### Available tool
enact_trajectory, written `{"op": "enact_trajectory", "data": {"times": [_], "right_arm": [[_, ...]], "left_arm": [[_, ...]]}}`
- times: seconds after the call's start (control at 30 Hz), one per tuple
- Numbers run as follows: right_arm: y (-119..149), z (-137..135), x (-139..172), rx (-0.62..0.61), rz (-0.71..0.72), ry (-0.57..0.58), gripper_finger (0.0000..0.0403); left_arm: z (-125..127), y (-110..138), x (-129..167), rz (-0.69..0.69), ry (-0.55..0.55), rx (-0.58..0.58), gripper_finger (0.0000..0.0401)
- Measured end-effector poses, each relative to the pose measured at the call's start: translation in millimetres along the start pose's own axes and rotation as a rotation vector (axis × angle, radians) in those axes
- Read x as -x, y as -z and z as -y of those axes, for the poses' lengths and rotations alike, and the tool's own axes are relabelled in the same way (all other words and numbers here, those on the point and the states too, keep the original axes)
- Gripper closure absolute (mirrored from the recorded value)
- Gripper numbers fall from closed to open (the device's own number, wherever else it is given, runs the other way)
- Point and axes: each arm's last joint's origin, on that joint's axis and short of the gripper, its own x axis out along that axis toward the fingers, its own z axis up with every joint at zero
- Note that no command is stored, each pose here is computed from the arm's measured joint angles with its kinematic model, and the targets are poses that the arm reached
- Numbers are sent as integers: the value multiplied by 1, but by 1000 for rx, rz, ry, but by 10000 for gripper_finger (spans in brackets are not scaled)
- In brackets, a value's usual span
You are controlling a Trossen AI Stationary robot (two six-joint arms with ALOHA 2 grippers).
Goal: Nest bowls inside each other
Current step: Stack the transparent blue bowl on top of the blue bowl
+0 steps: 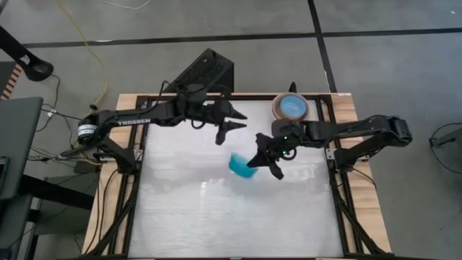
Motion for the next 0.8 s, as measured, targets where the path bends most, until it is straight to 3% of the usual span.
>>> {"op": "enact_trajectory", "data": {"times": [0.2, 0.27, 0.47, 0.8], "right_arm": [[9, 21, 11, -59, -66, 336, 402], [11, 28, 15, -70, -92, 383, 402], [13, 28, 16, -109, -127, 251, 403], [19, -22, -4, -74, -155, 11, 403]], "left_arm": [[-17, 12, 7, -91, 56, 110, 281], [-22, 15, 10, -117, 60, 131, 281], [-31, 26, 17, -208, 82, 189, 281], [-43, 53, 35, -454, 81, 262, 281]]}}
